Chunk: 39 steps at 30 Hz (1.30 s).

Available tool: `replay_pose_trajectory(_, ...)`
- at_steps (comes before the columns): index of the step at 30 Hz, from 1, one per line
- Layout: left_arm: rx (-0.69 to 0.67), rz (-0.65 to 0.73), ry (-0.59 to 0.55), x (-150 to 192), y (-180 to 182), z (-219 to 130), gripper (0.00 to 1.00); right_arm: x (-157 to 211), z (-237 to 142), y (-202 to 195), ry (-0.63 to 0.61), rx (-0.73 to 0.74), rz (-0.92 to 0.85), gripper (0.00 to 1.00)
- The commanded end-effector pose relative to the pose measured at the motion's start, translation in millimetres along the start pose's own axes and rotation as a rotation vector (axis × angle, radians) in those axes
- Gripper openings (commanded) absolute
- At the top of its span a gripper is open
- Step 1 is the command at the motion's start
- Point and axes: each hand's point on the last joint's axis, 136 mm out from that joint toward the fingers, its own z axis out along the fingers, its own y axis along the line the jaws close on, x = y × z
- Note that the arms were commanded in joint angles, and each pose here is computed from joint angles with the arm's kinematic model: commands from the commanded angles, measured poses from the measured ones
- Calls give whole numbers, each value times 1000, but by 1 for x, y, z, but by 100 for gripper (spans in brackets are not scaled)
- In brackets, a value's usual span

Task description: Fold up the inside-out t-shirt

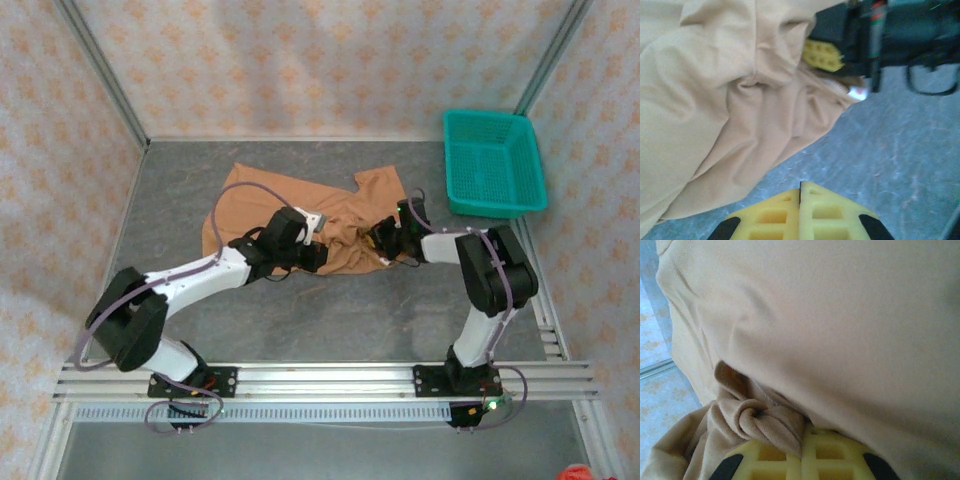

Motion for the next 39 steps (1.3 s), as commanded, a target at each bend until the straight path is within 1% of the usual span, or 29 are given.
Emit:
replay_pose_trajectory(1, -31, -15, -7, -14, 3, 9, 28, 12, -24, 35, 25, -42, -105, 0)
replay_pose_trajectory(3, -8, -22, -26, -26, -5, 13, 46, 27, -34, 48, 73, -61, -159, 0)
replay_pose_trajectory(4, -7, -25, -34, -31, -6, 14, 52, 34, -40, 52, 92, -65, -177, 0)
replay_pose_trajectory(6, -2, -34, -52, -43, -10, 16, 55, 44, -54, 60, 120, -85, -209, 0)
replay_pose_trajectory(10, 46, -69, -53, -56, -18, 26, 54, 52, -75, 68, 115, -93, -252, 0)
replay_pose_trajectory(12, 62, -91, -48, -59, -17, 34, 48, 53, -81, 73, 111, -99, -266, 0)
replay_pose_trajectory(13, 61, -96, -46, -61, -15, 37, 46, 53, -82, 74, 111, -99, -269, 0)
replay_pose_trajectory(15, 45, -114, -45, -64, -6, 42, 41, 54, -84, 76, 111, -100, -277, 0)
replay_pose_trajectory(18, 30, -136, -39, -70, 6, 48, 37, 53, -86, 78, 108, -103, -279, 0)
replay_pose_trajectory(23, 11, -159, -12, -73, 16, 62, 40, 54, -86, 82, 109, -114, -279, 0)
replay_pose_trajectory(27, 42, -184, -7, -79, 11, 73, 49, 55, -85, 83, 113, -121, -281, 0)
replay_pose_trajectory(29, 59, -183, -14, -83, 6, 73, 54, 55, -84, 82, 114, -118, -281, 0)
replay_pose_trajectory(30, 46, -189, 8, -76, 12, 83, 57, 55, -82, 81, 114, -115, -277, 0)
replay_pose_trajectory(31, 44, -188, 13, -74, 12, 85, 58, 55, -82, 81, 115, -116, -276, 0)
replay_pose_trajectory(33, 35, -186, 24, -71, 15, 88, 57, 53, -81, 82, 111, -119, -273, 0)
replay_pose_trajectory(37, 11, -178, 54, -62, 22, 96, 51, 50, -77, 85, 103, -125, -263, 0)
replay_pose_trajectory(38, 5, -177, 60, -60, 25, 98, 48, 48, -76, 86, 100, -128, -258, 0)
replay_pose_trajectory(39, -1, -174, 65, -58, 27, 100, 42, 46, -75, 87, 99, -131, -254, 0)
